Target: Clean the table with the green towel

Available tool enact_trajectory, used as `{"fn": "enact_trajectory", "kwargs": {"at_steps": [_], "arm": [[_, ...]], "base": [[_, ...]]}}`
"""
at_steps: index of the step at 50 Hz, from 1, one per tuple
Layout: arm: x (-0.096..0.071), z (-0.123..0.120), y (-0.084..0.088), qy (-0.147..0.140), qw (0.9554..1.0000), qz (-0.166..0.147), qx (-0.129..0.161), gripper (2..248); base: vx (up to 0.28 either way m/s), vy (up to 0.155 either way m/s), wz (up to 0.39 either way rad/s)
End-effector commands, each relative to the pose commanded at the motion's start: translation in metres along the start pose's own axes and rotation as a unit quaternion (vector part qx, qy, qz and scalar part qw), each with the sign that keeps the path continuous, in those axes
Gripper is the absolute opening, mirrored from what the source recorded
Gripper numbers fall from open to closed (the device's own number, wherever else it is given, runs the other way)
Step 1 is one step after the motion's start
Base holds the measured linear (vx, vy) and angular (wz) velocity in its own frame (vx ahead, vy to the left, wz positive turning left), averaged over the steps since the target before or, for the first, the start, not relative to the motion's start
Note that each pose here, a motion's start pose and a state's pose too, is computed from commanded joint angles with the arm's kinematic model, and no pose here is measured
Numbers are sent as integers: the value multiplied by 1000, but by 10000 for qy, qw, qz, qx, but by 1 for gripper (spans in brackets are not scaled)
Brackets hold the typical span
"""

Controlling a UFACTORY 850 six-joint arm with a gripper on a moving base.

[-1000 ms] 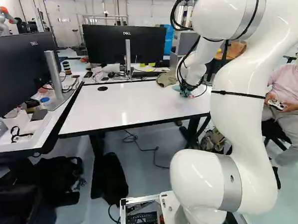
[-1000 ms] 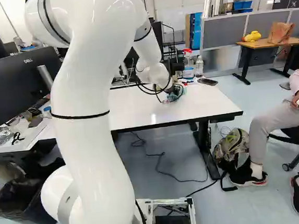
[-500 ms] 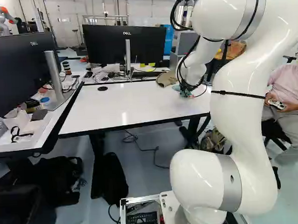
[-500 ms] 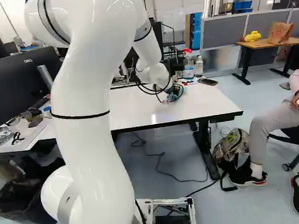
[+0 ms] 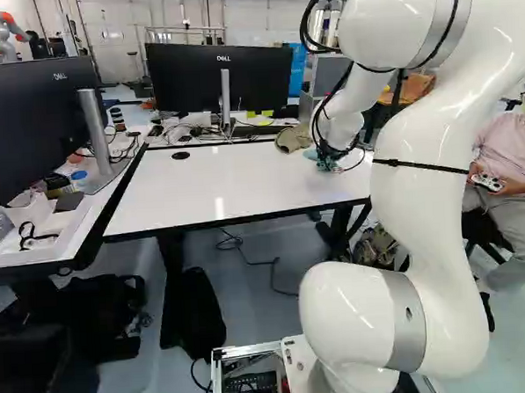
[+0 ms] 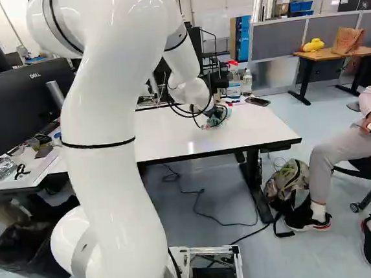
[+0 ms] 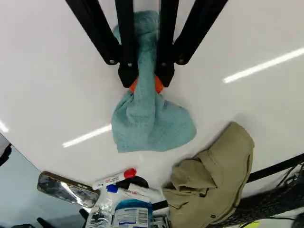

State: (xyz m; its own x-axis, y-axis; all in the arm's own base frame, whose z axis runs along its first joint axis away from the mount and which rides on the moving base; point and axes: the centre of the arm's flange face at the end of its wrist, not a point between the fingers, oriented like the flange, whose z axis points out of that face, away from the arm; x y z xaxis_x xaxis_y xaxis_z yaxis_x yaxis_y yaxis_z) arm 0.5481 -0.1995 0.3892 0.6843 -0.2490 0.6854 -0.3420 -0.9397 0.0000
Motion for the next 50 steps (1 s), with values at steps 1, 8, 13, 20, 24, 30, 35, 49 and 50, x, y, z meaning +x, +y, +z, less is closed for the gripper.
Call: {"fn": "enact_trajectory", "kwargs": {"at_steps": [1,8,13,20,24,30,35,49,50], "arm": [[-1,-1,0,-6,10000,0,0,50],[-10,-11,0,-47,10000,0,0,50],[-17,-19,0,-76,10000,1,-1,50],[-26,-28,4,-111,9999,25,-23,50],[-30,-32,7,-126,9999,49,-45,50],[-31,-33,15,-128,9998,101,-93,50],[-27,-29,21,-114,9997,143,-132,50],[-10,-10,31,-42,9996,200,-187,50],[-9,-9,31,-37,9996,201,-187,50]], "base": [[0,0,0],[0,0,0],[0,0,0],[0,0,0],[0,0,0],[0,0,0],[0,0,0],[0,0,0],[0,0,0]]}}
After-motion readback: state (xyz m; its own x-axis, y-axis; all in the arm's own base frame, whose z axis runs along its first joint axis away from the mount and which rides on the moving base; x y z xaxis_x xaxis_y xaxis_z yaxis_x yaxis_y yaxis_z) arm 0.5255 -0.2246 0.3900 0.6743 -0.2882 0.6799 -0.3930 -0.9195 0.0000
